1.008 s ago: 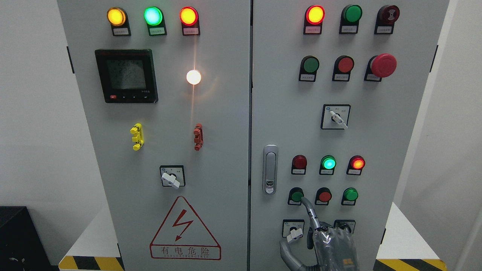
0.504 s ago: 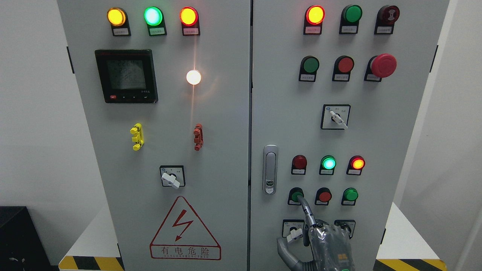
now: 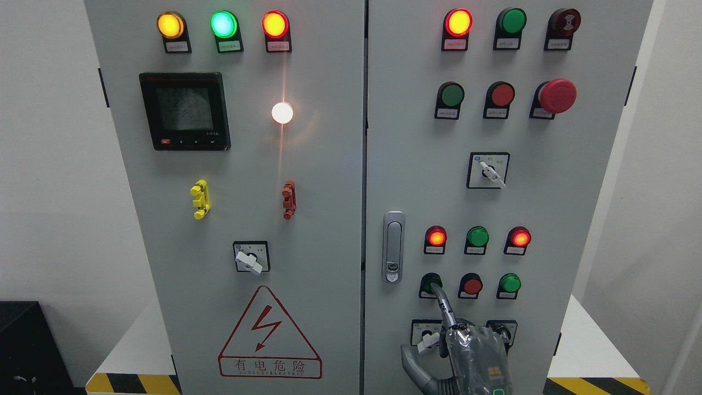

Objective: Press green start button
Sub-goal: 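Withdraw the right hand downward away from the button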

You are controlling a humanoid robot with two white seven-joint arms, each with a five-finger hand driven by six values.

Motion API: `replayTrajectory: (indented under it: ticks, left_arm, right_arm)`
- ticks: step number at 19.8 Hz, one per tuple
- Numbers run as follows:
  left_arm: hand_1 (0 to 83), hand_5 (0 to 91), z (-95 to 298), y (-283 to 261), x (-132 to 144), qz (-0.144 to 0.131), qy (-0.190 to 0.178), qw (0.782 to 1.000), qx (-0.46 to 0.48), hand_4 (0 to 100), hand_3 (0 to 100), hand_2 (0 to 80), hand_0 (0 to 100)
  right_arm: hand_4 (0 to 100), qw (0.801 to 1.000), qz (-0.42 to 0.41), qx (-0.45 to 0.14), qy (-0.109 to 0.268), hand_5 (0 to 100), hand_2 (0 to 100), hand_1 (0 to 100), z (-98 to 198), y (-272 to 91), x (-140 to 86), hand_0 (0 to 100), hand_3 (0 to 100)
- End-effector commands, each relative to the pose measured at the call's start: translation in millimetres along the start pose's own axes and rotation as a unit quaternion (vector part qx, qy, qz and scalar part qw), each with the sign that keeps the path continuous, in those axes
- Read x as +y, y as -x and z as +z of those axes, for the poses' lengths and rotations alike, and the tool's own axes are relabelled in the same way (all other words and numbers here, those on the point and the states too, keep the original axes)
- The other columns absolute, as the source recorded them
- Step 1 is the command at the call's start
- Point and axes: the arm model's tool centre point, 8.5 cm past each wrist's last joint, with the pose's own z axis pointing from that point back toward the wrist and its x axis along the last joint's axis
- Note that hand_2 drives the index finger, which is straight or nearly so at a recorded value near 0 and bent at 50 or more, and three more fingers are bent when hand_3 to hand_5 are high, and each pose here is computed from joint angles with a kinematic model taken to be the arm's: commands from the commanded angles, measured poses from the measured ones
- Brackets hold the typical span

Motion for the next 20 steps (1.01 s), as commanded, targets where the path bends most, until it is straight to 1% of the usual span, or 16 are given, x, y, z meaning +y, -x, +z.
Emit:
replayTrajectory:
  ticks: [1, 4, 9, 14, 16, 17, 19, 20]
  left_arm:
    - [55.6, 0.0, -0.8, -24.3, -2.1, 0.000, 0.003, 1.000, -0.025, 0, 0, 0.0, 12]
    - [55.6, 0.0, -0.8, -24.3, -2.1, 0.000, 0.003, 1.000, -0.025, 0, 0, 0.0, 12]
    - [55.6, 0.0, -0.8, -24.3, -2.1, 0.000, 0.003, 1.000, -0.025, 0, 0, 0.0, 12]
    - [55.6, 0.0, -0.8, -24.3, -2.1, 0.000, 0.003, 1.000, -0.025, 0, 0, 0.0, 12]
    - [55.6, 0.0, -0.8, -24.3, -2.1, 0.000, 0.003, 1.000, -0.025, 0, 0, 0.0, 12]
    - [55.6, 0.0, -0.8, -24.3, -2.1, 0.000, 0.003, 1.000, -0.025, 0, 0, 0.0, 12]
    - [55.6, 0.0, -0.8, -24.3, -2.1, 0.000, 0.003, 1.000, -0.025, 0, 0, 0.0, 12]
    - [55.6, 0.0, -0.8, -24.3, -2.1, 0.000, 0.003, 1.000, -0.025, 0, 0, 0.0, 12]
  right_arm:
    - [85, 1.000, -0.002, 0.005, -0.008, 100, 0, 33, 0.6, 2.7, 5.0, 34, 92]
    - [85, 1.000, -0.005, 0.001, -0.001, 100, 0, 33, -0.2, 0.3, 0.7, 34, 92]
    - [85, 1.000, -0.016, -0.020, 0.015, 98, 0, 33, 0.1, -6.9, -9.8, 38, 92]
    - [83, 0.998, -0.052, -0.022, 0.023, 96, 0, 34, 19.8, -11.3, -17.9, 41, 91]
    - [81, 0.997, -0.069, -0.026, 0.026, 91, 0, 33, 28.2, -13.1, -20.7, 44, 89]
    - [79, 0.996, -0.080, -0.027, 0.030, 87, 0, 33, 31.5, -13.9, -23.1, 46, 86]
    - [77, 0.993, -0.106, -0.027, 0.036, 83, 0, 33, 40.0, -15.0, -27.9, 47, 85]
    - [74, 0.992, -0.119, -0.026, 0.041, 79, 0, 31, 43.4, -16.6, -31.2, 47, 79]
